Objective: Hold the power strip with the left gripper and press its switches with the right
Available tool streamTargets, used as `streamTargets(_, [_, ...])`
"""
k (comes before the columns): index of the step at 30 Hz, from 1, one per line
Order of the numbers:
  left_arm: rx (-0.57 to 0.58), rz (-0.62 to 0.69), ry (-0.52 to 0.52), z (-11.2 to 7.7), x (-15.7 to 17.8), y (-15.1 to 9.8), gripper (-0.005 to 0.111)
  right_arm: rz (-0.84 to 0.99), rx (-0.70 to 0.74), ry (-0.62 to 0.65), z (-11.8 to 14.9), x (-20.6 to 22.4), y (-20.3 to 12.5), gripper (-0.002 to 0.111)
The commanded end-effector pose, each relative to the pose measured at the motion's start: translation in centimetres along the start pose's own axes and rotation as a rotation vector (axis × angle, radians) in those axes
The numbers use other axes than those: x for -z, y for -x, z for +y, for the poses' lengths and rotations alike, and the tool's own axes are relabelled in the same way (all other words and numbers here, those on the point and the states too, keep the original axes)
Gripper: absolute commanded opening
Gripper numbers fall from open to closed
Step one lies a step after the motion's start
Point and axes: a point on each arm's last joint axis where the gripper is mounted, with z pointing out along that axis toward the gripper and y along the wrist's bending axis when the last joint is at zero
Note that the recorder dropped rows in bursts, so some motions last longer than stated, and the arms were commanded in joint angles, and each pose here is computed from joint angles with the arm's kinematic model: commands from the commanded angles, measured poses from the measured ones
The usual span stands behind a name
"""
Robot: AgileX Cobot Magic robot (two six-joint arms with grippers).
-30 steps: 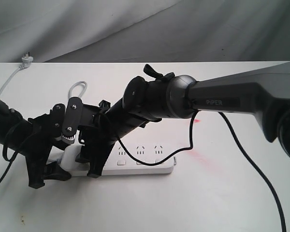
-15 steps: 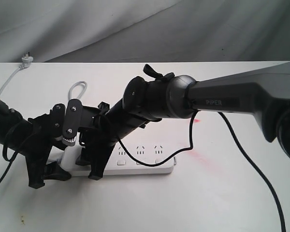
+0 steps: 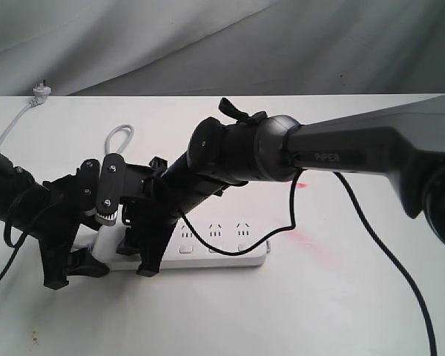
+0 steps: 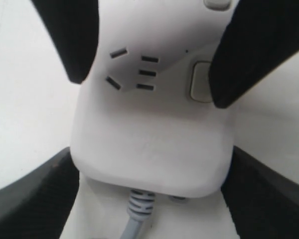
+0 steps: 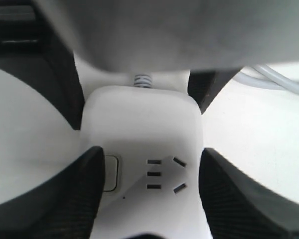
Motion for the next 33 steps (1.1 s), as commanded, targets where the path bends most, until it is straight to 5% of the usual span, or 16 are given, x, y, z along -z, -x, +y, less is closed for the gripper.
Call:
streamTargets(1, [0.011,-0.004,0.021,0.3,0.1,0.0,0.048,0.043,0.018,0.02,0.4,-1.6,-1.4,0.053])
streamTargets(13, [0.011,-0.004,0.021,0.3,0.1,0.0,0.048,0.027,-0.002,0.008,0.2,-1.3,-1.1,0.053])
streamTargets(21, [0.011,-0.004,0.021,0.3,0.1,0.0,0.048,-0.041,-0.023,-0.079,-1.1,2.8,1.3,0.053])
streamTargets(33, [0.011,-0.004,0.021,0.3,0.1,0.0,0.048,0.019,-0.105,-0.041,-1.0,4.0,-1.7,0.053])
